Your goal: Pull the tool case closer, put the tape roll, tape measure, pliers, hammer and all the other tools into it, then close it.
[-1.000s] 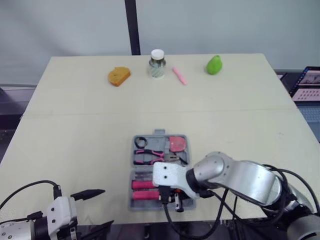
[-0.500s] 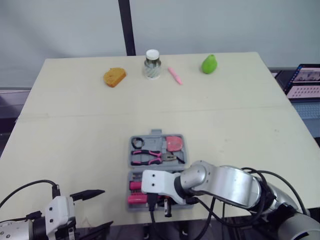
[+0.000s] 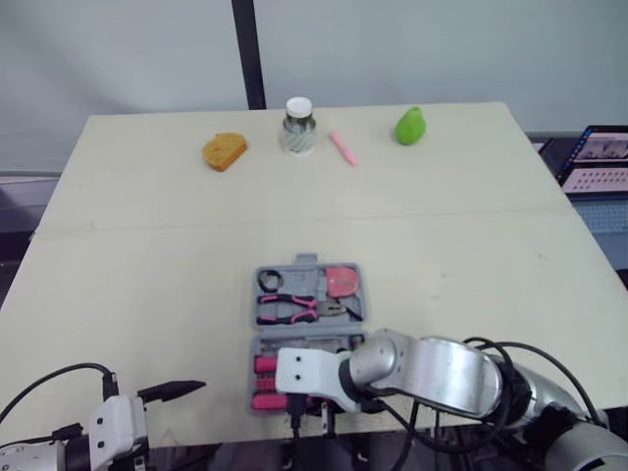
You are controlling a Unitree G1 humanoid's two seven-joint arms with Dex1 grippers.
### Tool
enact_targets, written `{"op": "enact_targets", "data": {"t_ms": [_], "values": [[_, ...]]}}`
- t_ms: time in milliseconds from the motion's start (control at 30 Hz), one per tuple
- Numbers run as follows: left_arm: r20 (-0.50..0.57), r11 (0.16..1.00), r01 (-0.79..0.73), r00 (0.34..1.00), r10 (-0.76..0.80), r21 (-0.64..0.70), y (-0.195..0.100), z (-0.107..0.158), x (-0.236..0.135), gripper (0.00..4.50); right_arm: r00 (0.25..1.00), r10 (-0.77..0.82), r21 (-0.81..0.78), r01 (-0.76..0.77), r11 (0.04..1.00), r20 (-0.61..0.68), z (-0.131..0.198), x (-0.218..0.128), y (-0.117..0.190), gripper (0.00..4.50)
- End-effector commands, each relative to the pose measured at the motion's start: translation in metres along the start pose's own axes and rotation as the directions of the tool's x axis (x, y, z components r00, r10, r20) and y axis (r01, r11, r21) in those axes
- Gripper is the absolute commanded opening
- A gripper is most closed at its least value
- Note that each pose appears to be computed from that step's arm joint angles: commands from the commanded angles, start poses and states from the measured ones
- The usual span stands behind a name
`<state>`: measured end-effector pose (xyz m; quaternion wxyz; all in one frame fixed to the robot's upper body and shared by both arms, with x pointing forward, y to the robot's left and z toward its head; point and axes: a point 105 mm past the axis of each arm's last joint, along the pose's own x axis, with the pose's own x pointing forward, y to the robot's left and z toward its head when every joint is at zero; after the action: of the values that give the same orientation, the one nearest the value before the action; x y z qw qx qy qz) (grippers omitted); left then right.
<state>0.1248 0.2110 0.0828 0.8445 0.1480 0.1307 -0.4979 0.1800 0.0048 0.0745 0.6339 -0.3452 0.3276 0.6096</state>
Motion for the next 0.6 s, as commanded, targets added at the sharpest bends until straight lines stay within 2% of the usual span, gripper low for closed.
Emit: {"op": "enact_targets", "data": {"t_ms": [33, 600], "values": [[0.002, 1.0, 0.002, 1.0, -0.002, 0.005, -0.0034, 0.0001, -0.001, 4.5, 1.0, -0.002, -0.023, 0.003, 1.0, 0.021, 0.0038, 0.0017, 0.0035, 0.39], [0.002, 1.0, 0.001, 1.0, -0.001, 0.001, -0.0062, -0.0035, 0.0004, 4.5, 1.0, -0.006, -0.014, 0.006, 1.0, 0.02, 0.0026, 0.009, 0.0018, 0.39]]}}
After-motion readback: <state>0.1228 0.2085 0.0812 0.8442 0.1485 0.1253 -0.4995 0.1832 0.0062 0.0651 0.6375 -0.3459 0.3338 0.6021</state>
